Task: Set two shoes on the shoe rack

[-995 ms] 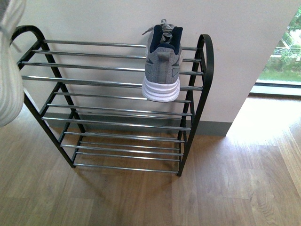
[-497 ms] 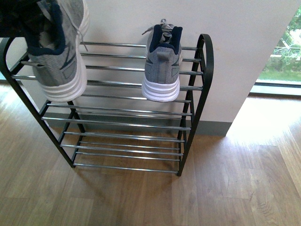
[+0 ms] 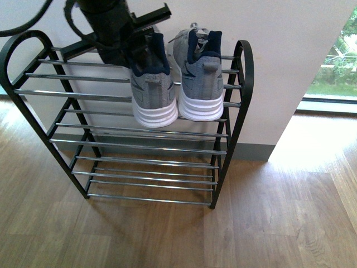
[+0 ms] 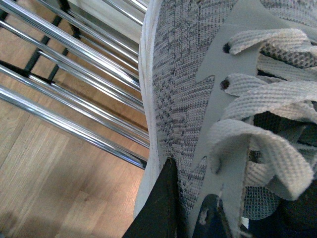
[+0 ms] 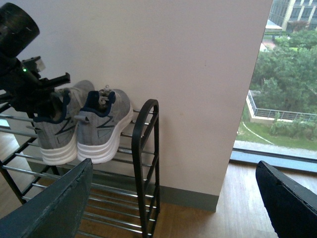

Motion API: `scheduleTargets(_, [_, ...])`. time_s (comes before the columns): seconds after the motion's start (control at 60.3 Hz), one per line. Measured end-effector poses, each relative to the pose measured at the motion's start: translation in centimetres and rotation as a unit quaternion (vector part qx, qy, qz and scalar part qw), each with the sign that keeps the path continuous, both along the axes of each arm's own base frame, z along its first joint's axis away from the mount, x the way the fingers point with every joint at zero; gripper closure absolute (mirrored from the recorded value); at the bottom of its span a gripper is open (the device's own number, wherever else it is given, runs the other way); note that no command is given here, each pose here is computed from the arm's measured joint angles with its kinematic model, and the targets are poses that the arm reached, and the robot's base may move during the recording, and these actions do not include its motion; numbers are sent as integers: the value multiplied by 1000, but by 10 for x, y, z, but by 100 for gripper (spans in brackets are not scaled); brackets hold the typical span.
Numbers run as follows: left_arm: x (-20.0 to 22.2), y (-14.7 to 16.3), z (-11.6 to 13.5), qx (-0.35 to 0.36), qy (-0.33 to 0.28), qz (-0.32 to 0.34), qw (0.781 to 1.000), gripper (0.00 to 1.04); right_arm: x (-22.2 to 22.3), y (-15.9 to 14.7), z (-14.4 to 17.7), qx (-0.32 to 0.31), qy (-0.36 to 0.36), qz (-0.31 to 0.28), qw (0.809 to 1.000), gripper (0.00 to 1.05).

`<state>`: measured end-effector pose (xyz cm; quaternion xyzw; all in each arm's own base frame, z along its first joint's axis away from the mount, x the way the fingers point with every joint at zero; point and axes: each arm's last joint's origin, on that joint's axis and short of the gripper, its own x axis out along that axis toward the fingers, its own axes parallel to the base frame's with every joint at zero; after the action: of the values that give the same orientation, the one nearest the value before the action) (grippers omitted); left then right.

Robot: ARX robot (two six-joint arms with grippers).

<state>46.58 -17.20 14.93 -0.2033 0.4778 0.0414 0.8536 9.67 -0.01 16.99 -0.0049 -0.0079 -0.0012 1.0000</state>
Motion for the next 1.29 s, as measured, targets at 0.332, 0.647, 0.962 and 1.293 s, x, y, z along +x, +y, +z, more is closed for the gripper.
scheduleTargets(0.332, [27, -26, 4, 67, -6, -85, 994, 103, 0, 0, 0, 0, 0, 0, 1000, 9])
scheduleTargets(0.647, [31, -26, -2, 78, -24, -116, 990, 91, 0, 0, 0, 0, 0, 0, 1000, 9])
scheduleTargets(0.962, [18, -24, 9, 21, -26, -135, 990, 27, 0, 0, 0, 0, 0, 0, 1000, 9])
scheduleTargets(1.293, [-36, 3, 90, -10, -122, -118, 985, 9, 0, 0, 0, 0, 0, 0, 1000, 9])
